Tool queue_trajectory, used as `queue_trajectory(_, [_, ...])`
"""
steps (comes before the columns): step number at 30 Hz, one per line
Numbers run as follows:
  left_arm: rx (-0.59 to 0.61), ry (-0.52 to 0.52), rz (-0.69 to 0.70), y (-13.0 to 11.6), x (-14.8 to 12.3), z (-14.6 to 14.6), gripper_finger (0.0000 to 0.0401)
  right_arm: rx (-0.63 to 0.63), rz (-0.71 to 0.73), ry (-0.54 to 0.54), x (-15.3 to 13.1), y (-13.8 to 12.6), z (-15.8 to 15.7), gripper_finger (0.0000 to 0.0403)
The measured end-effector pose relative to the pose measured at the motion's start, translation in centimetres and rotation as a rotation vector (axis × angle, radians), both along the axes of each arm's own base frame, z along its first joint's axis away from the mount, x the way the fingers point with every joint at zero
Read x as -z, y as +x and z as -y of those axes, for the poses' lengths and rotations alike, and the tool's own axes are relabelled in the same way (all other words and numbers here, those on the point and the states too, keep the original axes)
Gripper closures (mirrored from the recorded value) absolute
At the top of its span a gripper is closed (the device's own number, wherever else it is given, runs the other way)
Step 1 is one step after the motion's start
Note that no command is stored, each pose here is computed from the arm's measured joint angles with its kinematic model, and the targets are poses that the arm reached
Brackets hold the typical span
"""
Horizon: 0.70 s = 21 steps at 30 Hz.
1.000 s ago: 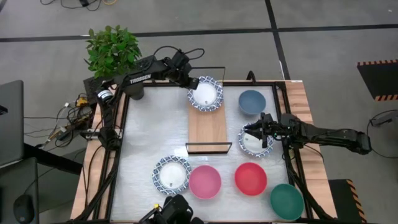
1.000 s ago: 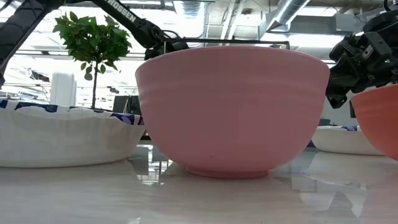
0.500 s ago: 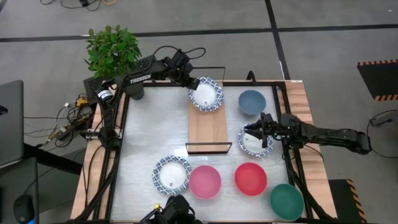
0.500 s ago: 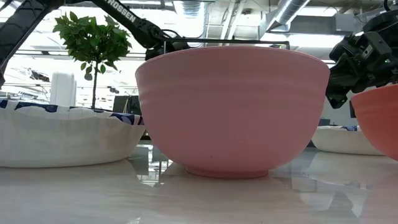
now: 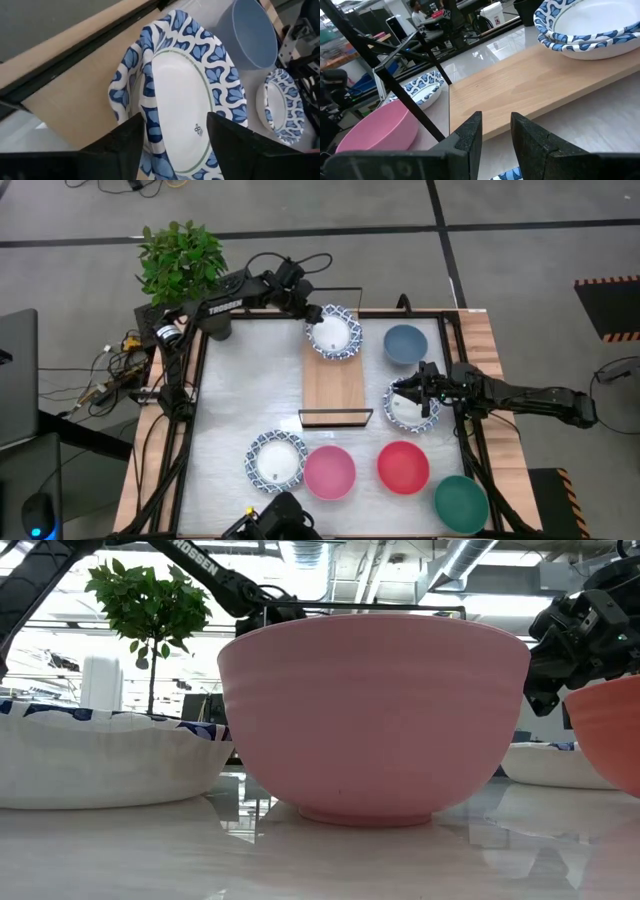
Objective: Place and stack bowls onto a shelf
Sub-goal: Stack the blue patterned bowl on top of the blue patterned bowl on the shelf
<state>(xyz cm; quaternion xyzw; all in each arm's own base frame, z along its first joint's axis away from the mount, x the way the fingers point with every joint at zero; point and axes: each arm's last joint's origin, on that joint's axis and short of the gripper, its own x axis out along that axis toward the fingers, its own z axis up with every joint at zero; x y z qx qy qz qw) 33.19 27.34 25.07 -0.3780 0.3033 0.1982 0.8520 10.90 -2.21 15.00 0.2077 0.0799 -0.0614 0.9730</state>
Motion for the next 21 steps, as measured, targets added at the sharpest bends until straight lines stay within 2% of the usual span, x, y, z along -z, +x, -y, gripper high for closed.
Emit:
queue_trajectory(5, [-0.001,0.050,-0.027,-0.4,-0.4,-0.1,0.0200,0.000,0.000,0.001,0.0,0.0,0.0,0.0274])
queue_trajectory(11, [-0.024,0.147,-0.131,-1.1,-0.7,0.1,0.0200,0.000,0.000,0.002,0.0,0.0,0.0,0.0274])
queue_trajectory(14, [-0.009,0.138,-0.170,-1.3,-0.5,0.4,0.0200,0.005,0.000,0.004,0.0,0.0,0.0,0.0274])
queue_trajectory(17, [0.038,0.076,-0.180,-1.6,-0.3,0.8,0.0200,0.054,-0.023,0.055,0.0,-0.1,0.1,0.0274])
queue_trajectory(21, [0.125,0.008,-0.158,-1.7,-0.1,1.3,0.0200,0.184,-0.222,0.102,-0.4,-0.8,0.4,0.0280])
